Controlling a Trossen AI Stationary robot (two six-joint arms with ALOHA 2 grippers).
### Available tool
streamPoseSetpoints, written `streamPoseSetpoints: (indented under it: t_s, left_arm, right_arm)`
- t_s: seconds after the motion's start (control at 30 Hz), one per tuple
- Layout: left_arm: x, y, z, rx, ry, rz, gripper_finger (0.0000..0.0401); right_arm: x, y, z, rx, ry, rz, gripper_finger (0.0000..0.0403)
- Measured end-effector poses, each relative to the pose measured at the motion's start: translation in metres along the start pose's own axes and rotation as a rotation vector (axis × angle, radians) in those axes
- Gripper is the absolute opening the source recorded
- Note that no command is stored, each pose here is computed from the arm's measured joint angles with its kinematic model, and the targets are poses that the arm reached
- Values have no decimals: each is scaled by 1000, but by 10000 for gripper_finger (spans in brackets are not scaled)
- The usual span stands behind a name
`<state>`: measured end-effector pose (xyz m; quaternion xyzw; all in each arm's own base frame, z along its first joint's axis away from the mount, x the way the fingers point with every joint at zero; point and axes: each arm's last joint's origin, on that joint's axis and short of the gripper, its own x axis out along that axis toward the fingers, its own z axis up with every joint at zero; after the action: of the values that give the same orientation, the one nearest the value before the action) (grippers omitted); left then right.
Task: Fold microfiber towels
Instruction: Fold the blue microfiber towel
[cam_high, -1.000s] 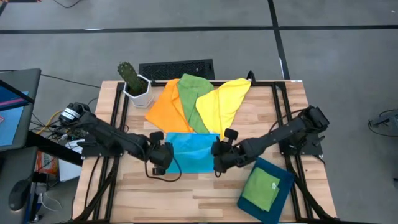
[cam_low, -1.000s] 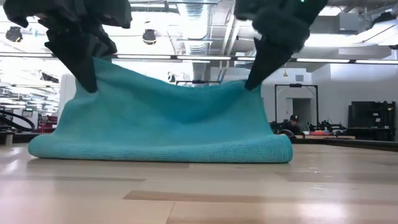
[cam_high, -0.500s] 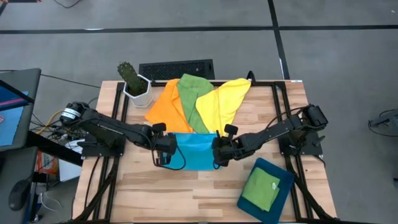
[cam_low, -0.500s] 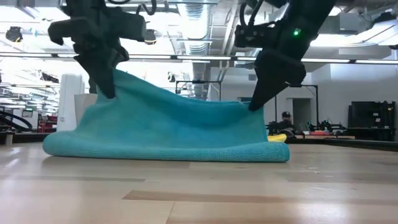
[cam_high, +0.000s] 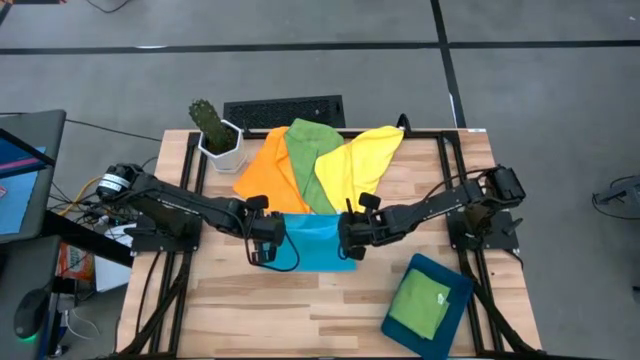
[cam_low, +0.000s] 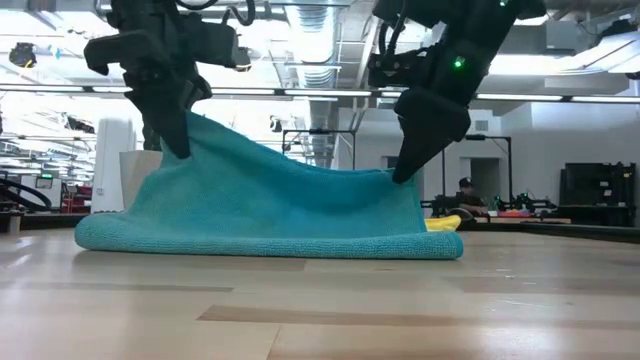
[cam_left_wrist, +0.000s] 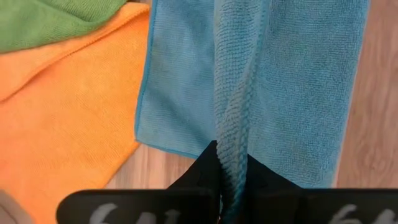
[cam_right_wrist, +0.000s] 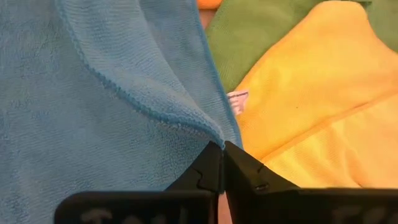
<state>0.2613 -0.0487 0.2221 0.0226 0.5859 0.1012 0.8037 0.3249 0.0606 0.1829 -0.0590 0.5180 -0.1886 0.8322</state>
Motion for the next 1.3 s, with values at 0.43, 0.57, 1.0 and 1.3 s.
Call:
streamPoseSetpoints:
  t_s: [0.43, 0.57, 1.0, 1.3]
  left_arm:
    - [2, 8, 3, -16, -25, 65, 57]
    - [7, 8, 1, -14, -24, 54, 104]
    - [18, 11, -7, -73, 2, 58, 166]
    - [13, -38, -4, -93, -242, -94, 167]
  right_arm:
    - [8, -14, 4, 71, 28, 12, 65]
    - [11, -21, 5, 90, 38, 12, 81]
    - [19, -39, 9, 134, 54, -12, 168]
    - [-14, 41, -4, 62, -201, 213, 175]
